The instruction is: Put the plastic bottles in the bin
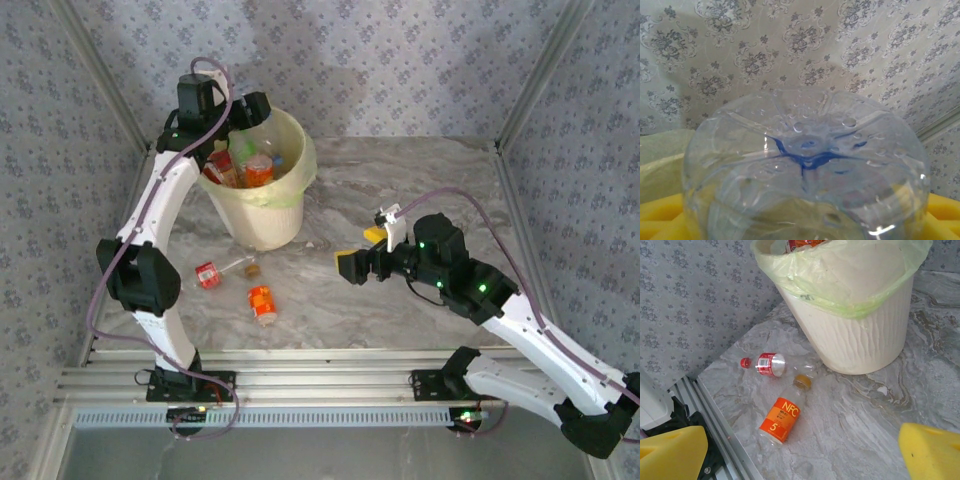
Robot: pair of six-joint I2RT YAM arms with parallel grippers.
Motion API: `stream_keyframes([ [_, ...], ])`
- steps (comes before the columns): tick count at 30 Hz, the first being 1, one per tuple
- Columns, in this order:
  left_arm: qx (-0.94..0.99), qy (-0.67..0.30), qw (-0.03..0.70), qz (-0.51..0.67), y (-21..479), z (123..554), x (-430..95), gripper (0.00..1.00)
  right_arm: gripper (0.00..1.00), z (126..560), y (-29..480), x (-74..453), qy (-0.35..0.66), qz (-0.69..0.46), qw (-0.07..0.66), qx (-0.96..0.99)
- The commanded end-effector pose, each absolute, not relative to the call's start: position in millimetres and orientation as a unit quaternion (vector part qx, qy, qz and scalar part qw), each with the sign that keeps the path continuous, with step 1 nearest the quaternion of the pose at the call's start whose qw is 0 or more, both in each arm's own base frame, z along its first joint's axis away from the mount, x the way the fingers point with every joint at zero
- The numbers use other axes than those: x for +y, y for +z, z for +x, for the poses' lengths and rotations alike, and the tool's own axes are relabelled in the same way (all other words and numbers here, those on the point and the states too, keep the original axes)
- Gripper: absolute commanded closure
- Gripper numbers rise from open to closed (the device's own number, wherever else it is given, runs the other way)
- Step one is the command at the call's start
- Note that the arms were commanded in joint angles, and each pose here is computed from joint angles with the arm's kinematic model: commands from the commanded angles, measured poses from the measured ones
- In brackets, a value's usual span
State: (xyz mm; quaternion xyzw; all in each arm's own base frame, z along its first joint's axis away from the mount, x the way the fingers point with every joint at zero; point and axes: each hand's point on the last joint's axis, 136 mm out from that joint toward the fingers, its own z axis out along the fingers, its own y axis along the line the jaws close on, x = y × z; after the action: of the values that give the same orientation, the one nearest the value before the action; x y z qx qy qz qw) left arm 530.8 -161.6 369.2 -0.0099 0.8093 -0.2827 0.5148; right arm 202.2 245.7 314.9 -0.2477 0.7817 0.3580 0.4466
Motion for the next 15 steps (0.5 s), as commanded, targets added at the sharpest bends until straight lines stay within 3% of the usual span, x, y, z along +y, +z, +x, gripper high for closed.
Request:
stream_keyframes([
  [1,0.804,-0.273,0.529,-0.008,380.9,533.3,-158.7,0.19,0.0,202.5,318.3,244.7,0.354,-0.244,0.451,0.782],
  [5,0.808,-0.267,0.526,-0.006,382.5,529.8,-156.9,0.13,0.0,203.0,316.5,244.4,0.353,-0.243,0.45,0.783],
  [15,0.78,-0.271,0.564,0.016,439.2,497.4,-151.8,0.1,0.0,204.4,311.2,245.1,0.352,-0.24,0.446,0.787],
])
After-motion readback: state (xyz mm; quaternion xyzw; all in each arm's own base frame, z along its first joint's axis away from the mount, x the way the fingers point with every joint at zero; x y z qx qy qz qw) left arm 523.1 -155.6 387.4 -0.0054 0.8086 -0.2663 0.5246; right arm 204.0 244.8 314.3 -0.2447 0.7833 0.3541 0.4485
